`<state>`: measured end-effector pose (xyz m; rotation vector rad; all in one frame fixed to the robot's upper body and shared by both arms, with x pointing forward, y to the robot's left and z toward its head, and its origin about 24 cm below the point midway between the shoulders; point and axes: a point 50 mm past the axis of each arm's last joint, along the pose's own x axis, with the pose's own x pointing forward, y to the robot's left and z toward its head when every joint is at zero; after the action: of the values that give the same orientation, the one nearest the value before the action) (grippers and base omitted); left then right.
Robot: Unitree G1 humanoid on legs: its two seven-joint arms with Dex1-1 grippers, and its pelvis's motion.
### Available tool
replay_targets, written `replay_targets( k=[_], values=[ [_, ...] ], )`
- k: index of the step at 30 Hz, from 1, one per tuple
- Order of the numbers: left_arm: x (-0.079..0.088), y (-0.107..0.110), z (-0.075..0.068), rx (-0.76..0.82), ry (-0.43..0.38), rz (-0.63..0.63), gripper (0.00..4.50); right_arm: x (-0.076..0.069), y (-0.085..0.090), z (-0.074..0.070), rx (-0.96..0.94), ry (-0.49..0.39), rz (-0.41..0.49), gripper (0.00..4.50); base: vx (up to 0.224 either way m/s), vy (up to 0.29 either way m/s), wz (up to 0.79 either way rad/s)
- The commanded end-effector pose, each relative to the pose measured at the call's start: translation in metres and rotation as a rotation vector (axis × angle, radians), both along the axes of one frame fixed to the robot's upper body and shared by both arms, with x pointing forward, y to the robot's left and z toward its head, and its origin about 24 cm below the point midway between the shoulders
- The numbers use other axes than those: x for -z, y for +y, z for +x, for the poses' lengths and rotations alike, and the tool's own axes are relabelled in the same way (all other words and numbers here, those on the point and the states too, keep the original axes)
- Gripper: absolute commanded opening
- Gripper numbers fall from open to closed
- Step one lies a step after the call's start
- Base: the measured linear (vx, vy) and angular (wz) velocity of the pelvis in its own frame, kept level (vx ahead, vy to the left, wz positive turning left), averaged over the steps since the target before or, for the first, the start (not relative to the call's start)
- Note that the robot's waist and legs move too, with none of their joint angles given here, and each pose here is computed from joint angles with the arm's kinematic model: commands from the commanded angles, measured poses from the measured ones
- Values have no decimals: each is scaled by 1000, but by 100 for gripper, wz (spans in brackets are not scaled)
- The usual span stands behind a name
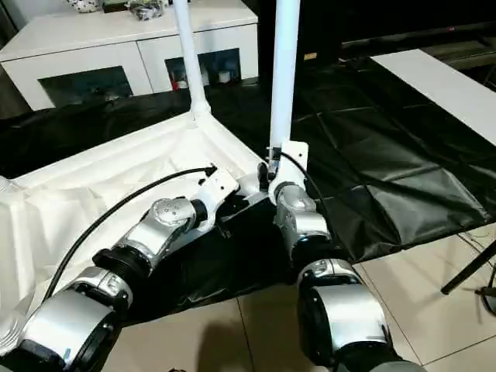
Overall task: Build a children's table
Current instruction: Rotate leg to tighten
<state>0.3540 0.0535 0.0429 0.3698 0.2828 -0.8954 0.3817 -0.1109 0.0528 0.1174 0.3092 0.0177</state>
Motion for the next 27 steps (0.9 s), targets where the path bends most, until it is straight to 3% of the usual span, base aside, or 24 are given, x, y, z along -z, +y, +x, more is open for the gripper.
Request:
replay_targets(
  k=[1, 3, 9, 11, 15, 16, 21, 26, 27],
  values=[
    [-12, -6, 0, 72, -78, -61, 0, 4, -13, -3, -31, 3, -75, 396, 0, 0, 0],
    [-12, -6, 0, 78, -79, -66, 0, 4, -16, -4, -50, -6, -94, 396, 0, 0, 0],
    [-14, -2, 1, 58, -117, -91, 0, 7, -38, -25, -244, -38, -199, 396, 0, 0, 0],
    [-19, 1, 3, 21, -154, -135, 0, 12, -47, -46, -414, -35, -261, 396, 0, 0, 0],
    [-26, 6, 6, 2, -175, -197, 0, 9, -40, -64, -608, -68, -200, 396, 0, 0, 0],
    [-28, 8, 7, -6, -175, -213, 44, 7, -38, -67, -657, -86, -190, 404, 0, 0, 0],
    [-36, 30, 3, 29, -131, -288, 74, -6, -26, -88, -881, -125, -154, 404, 0, 0, 0],
    [-36, 53, -13, 78, -57, -317, 123, -11, -18, -86, -890, -154, -144, 404, 0, 0, 0],
    [-34, 62, -22, 99, -23, -309, 133, -13, -17, -83, -877, -161, -135, 404, 0, 0, 0]
  ],
)
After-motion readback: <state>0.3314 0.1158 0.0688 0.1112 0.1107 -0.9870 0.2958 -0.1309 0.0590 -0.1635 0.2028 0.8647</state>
